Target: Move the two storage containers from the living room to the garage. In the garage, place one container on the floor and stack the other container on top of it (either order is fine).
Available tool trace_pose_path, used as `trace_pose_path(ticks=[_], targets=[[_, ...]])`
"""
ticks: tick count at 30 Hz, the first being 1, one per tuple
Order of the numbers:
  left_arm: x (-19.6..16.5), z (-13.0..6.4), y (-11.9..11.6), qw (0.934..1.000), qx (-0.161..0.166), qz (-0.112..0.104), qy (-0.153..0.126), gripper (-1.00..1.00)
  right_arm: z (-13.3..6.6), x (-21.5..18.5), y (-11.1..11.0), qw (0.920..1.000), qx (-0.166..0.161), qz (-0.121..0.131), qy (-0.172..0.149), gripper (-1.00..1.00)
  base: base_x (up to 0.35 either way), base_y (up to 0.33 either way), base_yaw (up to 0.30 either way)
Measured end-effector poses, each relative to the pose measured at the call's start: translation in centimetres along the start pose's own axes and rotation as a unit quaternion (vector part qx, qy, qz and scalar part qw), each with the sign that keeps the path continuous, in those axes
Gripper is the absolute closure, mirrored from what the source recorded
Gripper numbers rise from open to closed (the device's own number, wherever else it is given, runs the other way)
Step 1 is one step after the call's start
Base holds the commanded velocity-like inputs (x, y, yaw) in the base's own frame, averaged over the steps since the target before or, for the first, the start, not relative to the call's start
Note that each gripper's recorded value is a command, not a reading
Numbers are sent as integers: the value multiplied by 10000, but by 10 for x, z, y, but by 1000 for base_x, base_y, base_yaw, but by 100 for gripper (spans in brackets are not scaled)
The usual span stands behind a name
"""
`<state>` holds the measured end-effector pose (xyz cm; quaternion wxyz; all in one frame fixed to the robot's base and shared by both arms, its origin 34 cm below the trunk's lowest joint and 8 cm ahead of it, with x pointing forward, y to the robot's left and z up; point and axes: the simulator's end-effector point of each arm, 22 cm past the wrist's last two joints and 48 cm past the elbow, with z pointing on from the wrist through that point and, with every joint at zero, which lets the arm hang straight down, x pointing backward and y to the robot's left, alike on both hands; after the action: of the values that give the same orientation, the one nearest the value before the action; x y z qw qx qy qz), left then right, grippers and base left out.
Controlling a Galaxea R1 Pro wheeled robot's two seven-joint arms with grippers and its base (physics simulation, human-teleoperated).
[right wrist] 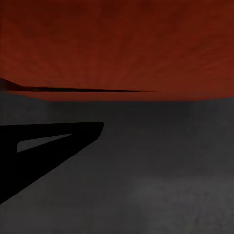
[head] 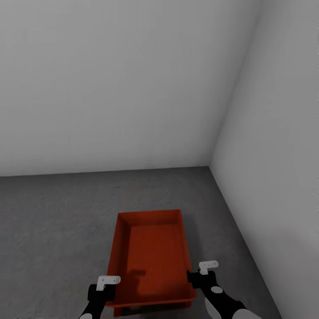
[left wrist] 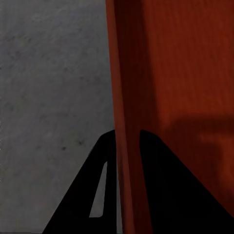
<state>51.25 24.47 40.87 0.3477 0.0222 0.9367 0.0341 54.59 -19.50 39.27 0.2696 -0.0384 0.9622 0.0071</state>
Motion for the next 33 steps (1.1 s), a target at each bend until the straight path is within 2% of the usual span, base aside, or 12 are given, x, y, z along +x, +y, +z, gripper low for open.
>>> trace_pose_path(ticks=[33], targets=[[0,0,0,10000,-1,-2,-3,100,0,0,0,10000,-1,-4,0,100,-27,0,0]])
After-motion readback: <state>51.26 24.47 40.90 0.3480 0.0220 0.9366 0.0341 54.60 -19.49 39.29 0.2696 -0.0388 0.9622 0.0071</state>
